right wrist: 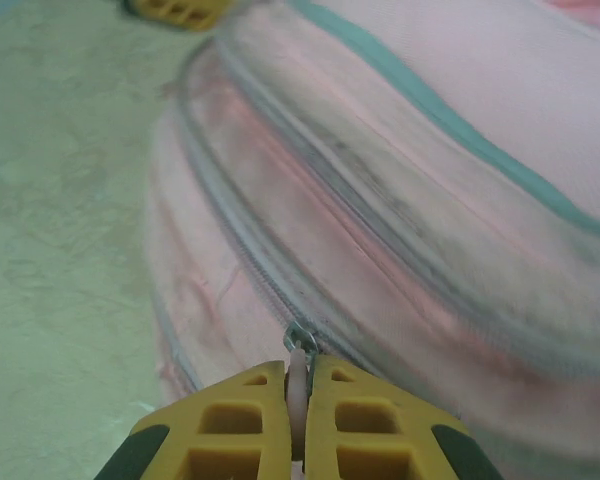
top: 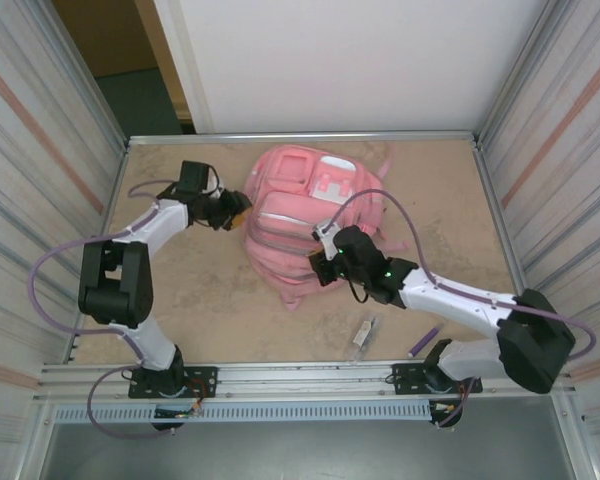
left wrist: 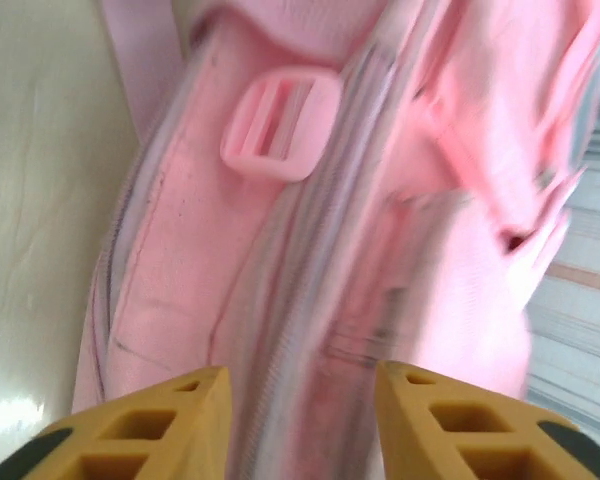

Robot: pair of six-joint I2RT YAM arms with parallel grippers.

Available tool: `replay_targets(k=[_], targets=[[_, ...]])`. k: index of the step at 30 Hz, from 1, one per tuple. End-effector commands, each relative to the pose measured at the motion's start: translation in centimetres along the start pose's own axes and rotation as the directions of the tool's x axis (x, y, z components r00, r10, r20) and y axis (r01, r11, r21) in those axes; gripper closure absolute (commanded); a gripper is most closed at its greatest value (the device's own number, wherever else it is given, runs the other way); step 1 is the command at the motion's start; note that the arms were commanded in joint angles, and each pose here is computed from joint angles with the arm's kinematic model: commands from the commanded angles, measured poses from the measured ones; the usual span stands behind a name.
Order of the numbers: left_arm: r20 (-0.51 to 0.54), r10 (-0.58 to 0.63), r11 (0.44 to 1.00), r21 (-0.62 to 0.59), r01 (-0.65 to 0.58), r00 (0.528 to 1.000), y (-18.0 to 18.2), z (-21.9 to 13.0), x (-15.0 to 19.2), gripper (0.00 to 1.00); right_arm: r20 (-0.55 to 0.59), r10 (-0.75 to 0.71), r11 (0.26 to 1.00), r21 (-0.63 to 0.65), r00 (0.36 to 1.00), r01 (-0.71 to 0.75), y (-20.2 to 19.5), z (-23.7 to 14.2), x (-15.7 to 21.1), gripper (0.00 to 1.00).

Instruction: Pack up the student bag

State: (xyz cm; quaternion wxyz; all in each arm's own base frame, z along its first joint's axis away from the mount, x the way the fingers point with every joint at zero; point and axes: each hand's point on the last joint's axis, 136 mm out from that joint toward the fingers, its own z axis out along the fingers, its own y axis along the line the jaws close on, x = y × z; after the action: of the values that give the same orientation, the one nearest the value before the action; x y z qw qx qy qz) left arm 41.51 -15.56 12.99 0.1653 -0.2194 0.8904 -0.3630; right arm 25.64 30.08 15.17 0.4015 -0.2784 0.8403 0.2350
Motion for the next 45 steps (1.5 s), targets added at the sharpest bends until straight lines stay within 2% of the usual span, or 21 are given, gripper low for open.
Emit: replay_targets(k=[1,4,7,9,14,18,21,22,23,24,26,32,35,39,45], targets=[[0.119,0.062,0.998,0.007,-0.064,0.991,-1.9,-3.1,-1.8,0.52,0.096,-0.032,0.99,-0.135,0.995,0.045,4.2,1.3,-4.6,1.0],[0.14,0.069,0.997,-0.032,-0.065,0.988,-0.7,-5.6,-0.2,0.48,0.134,-0.039,0.977,-0.202,0.99,0.066,6.5,3.0,-6.4,1.0],[0.101,0.054,0.997,-0.059,-0.048,0.993,1.2,-7.2,3.2,0.46,0.132,-0.049,0.963,-0.258,0.99,0.082,8.6,4.6,-7.4,1.0],[0.077,0.004,0.998,-0.057,0.001,0.997,2.7,-7.5,5.4,0.46,0.128,-0.054,0.952,-0.294,0.99,0.09,9.6,5.5,-7.7,1.0],[0.071,-0.073,0.997,-0.025,0.075,0.995,3.4,-6.8,8.0,0.44,0.112,-0.034,0.933,-0.352,0.993,0.072,11.6,6.4,-7.7,1.0],[0.056,-0.038,0.999,0.004,0.037,0.998,2.0,-5.4,8.0,0.45,0.105,-0.044,0.924,-0.373,0.994,0.08,12.8,6.2,-6.9,1.0],[0.027,-0.056,0.998,0.023,0.056,0.998,1.5,-4.4,8.1,0.55,0.087,-0.037,0.927,-0.37,0.996,0.067,13.1,6.2,-6.1,1.0],[0.028,-0.052,0.998,0.023,0.052,0.998,1.4,-4.2,8.1,0.62,0.082,-0.032,0.929,-0.365,0.996,0.06,13.0,6.1,-5.9,1.0],[0.03,-0.051,0.999,0.016,0.05,0.998,1.6,-4.1,8.0,0.74,0.078,-0.03,0.93,-0.364,0.996,0.057,12.9,5.9,-5.5,1.0],[0.037,-0.042,0.999,0.003,0.042,0.998,1.9,-4.1,7.9,0.85,0.071,-0.028,0.933,-0.356,0.997,0.052,12.6,5.7,-4.9,1.0],[0.054,-0.027,0.999,-0.019,0.028,0.998,2.3,-4.7,7.4,1.0,0.049,-0.03,0.943,-0.33,0.998,0.045,11.7,5.3,-3.5,1.0],[0.097,0.042,0.999,-0.028,-0.039,0.994,2.3,-6.4,5.6,1.0,-0.056,-0.065,0.986,-0.16,0.996,0.055,6.1,3.0,2.4,1.0],[0.079,0.017,1.0,-0.008,-0.016,0.997,2.3,-6.5,4.8,1.0,-0.093,-0.018,0.998,-0.059,0.996,0.012,2.5,1.3,4.5,1.0],[0.057,0.028,0.999,0.016,-0.028,0.998,1.9,-6.1,4.2,1.0,-0.071,0.045,0.997,0.069,0.996,-0.04,-2.1,-0.9,5.7,1.0],[-0.003,0.071,0.997,0.034,-0.071,0.997,1.3,-5.8,4.6,1.0,-0.017,0.125,0.964,0.237,0.992,-0.118,-9.3,-1.8,6.2,0.99]])
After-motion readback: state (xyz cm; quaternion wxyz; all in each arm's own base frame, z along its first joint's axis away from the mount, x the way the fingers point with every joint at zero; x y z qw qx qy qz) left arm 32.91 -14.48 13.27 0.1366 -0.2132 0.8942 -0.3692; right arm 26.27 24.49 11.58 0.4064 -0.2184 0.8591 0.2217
